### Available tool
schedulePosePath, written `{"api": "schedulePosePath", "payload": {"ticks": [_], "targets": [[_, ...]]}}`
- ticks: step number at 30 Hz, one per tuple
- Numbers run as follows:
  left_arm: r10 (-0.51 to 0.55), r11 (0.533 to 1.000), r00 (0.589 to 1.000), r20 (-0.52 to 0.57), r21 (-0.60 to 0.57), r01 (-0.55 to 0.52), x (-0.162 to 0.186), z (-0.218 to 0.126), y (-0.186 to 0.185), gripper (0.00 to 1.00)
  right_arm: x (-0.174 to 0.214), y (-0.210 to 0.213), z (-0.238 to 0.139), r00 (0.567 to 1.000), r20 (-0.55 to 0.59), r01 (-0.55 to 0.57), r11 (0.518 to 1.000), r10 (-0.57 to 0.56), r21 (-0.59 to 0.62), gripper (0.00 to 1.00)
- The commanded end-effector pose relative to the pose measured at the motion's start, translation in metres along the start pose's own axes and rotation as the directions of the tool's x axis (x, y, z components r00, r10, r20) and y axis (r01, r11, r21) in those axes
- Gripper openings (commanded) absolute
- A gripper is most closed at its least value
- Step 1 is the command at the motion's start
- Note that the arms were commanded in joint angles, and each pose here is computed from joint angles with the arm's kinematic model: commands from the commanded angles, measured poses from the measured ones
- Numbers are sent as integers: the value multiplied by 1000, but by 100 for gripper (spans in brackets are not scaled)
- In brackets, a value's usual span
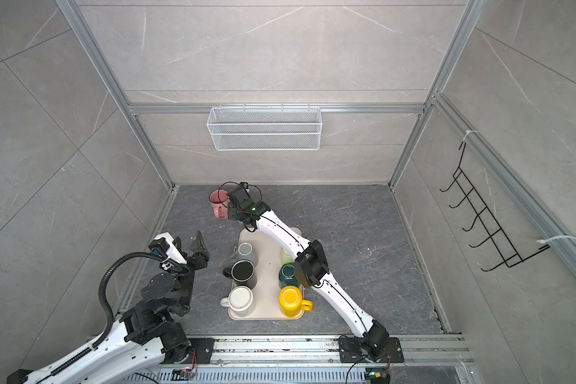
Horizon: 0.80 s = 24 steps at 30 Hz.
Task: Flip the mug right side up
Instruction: 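Lower the upright blue butterfly mug beside the pink mug with the right gripper, then open the right gripper and draw the right arm back toward the tray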
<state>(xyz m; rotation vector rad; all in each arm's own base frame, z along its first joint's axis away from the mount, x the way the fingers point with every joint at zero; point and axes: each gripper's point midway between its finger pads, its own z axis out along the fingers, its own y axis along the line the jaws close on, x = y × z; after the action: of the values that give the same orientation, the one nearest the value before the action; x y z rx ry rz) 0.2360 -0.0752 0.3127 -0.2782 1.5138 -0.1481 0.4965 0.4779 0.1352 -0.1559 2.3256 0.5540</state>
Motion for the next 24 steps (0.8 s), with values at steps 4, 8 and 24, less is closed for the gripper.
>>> {"api": "schedulePosePath", "payload": {"ticks": [4, 8, 24], "targets": [[-25, 1000, 1000, 1, 2, 25, -5, 3, -6, 67, -62, 11, -99, 992, 89, 86, 996, -88, 32, 70], [-7, 1000, 1000, -6, -1, 7, -3, 6, -10, 67, -70, -11, -140, 988, 72, 126, 981, -137, 147, 70], [45, 999, 998, -39, 5, -45, 6, 19, -30, 68, -11, -116, -264, 957, 165, -233, 971, 237, -45, 71]]}}
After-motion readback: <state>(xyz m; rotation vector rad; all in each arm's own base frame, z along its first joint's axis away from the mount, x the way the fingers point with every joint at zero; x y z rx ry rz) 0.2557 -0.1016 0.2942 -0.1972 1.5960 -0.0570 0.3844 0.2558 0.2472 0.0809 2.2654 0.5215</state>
